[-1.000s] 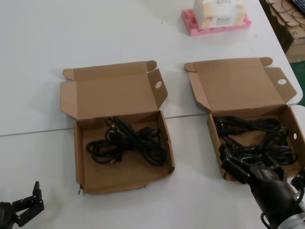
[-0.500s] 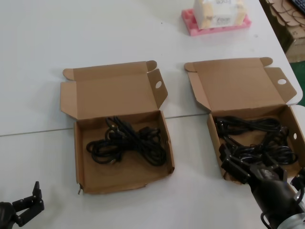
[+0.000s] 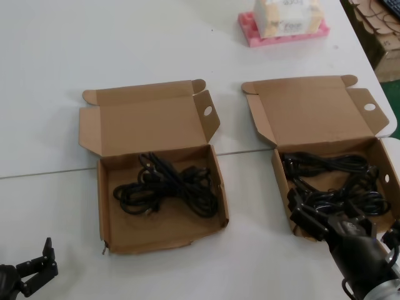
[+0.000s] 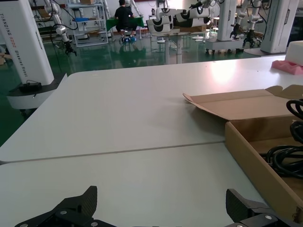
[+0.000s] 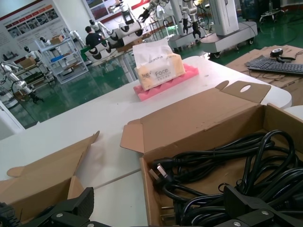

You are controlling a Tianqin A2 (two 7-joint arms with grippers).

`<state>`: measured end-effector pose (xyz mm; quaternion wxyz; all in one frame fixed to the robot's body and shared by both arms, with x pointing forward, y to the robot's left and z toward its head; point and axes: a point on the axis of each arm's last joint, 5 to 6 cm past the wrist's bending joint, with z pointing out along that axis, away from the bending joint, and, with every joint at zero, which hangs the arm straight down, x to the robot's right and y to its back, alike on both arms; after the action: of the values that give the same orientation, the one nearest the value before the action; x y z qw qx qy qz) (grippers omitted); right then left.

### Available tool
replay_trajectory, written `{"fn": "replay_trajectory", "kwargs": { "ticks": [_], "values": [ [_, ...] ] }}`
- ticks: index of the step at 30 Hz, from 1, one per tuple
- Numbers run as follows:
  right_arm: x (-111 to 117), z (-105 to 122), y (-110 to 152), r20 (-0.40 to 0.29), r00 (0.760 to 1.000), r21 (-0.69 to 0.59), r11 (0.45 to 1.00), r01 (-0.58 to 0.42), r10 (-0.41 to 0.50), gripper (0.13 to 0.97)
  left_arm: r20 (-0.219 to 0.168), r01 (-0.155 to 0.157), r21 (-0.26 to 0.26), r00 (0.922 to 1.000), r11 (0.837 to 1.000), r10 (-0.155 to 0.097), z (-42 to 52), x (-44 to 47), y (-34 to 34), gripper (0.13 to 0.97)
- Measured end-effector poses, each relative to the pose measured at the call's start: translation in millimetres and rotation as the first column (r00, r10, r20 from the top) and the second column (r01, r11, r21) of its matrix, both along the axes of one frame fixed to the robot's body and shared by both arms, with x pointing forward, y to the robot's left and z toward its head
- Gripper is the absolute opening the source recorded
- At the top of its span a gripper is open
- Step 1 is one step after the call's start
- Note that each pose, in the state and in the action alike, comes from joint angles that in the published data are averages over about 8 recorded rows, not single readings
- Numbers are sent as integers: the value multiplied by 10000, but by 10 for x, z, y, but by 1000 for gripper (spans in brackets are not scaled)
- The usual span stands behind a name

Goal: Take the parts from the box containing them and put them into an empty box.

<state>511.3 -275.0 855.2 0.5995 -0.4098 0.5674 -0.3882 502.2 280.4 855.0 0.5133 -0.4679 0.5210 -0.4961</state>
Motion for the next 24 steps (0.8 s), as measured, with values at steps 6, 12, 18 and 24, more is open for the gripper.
{"fn": "replay_trajectory", "kwargs": {
  "ticks": [6,12,18,24],
  "values": [
    [0,0,0,0,10000,0,10000,0,0,966,0,0,0,10000,10000,0,0,0,0,966],
    [0,0,0,0,10000,0,10000,0,0,966,0,0,0,10000,10000,0,0,0,0,966],
    [0,0,0,0,10000,0,10000,0,0,966,0,0,0,10000,10000,0,0,0,0,966],
    [0,0,0,0,10000,0,10000,0,0,966,0,0,0,10000,10000,0,0,0,0,966]
  ]
}}
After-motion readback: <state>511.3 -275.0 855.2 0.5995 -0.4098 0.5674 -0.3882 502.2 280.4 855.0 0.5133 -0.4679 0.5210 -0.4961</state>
